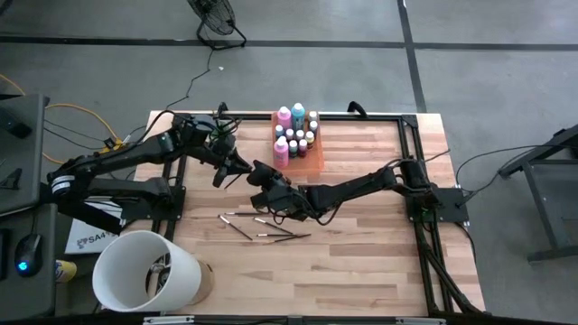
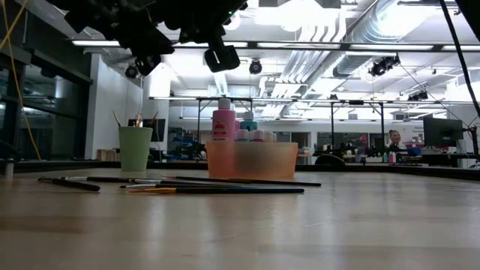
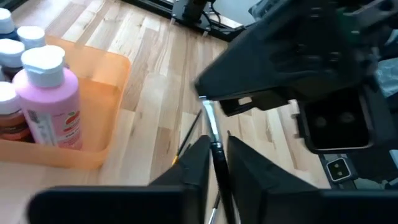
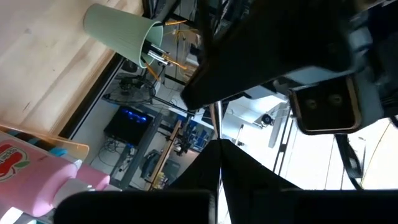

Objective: Pick & Place Paint Supplies
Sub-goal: Put the white paintbrush into the cup

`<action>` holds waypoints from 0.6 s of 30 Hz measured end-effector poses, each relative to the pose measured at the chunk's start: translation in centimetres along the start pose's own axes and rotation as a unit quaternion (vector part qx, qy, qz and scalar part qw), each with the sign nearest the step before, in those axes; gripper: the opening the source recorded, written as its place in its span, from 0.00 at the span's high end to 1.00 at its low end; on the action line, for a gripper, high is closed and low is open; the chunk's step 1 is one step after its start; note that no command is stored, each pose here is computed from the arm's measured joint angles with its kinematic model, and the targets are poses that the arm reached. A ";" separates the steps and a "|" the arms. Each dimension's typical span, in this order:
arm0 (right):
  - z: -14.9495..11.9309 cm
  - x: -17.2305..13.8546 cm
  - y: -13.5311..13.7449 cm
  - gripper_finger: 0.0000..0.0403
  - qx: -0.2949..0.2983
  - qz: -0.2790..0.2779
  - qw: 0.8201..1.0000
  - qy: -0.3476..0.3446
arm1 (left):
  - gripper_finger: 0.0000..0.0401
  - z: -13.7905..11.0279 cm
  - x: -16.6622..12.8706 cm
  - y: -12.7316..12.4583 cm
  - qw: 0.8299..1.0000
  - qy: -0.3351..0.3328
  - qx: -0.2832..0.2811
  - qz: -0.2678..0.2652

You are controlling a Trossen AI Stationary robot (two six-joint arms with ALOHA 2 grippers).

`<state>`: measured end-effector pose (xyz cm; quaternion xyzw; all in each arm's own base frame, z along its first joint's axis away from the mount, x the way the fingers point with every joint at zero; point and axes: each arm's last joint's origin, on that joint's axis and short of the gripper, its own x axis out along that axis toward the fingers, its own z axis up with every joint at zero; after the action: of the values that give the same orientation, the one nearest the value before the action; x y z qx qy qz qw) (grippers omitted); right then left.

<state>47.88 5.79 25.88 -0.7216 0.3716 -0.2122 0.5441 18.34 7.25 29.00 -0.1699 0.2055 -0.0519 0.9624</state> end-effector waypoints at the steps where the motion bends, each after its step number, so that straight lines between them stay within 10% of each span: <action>1: 0.0 0.0 0.0 0.99 0.000 0.000 1.000 0.000 | 0.90 0.0 0.0 0.0 1.000 0.001 -0.001 0.001; 18: 0.1 -0.5 -0.4 0.93 0.074 -0.009 0.997 0.013 | 0.98 0.0 0.0 0.0 1.000 -0.002 0.006 -0.003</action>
<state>47.79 6.26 26.21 -0.6803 0.3552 -0.2533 0.5890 18.37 7.25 29.03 -0.1651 0.2031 -0.0558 0.9635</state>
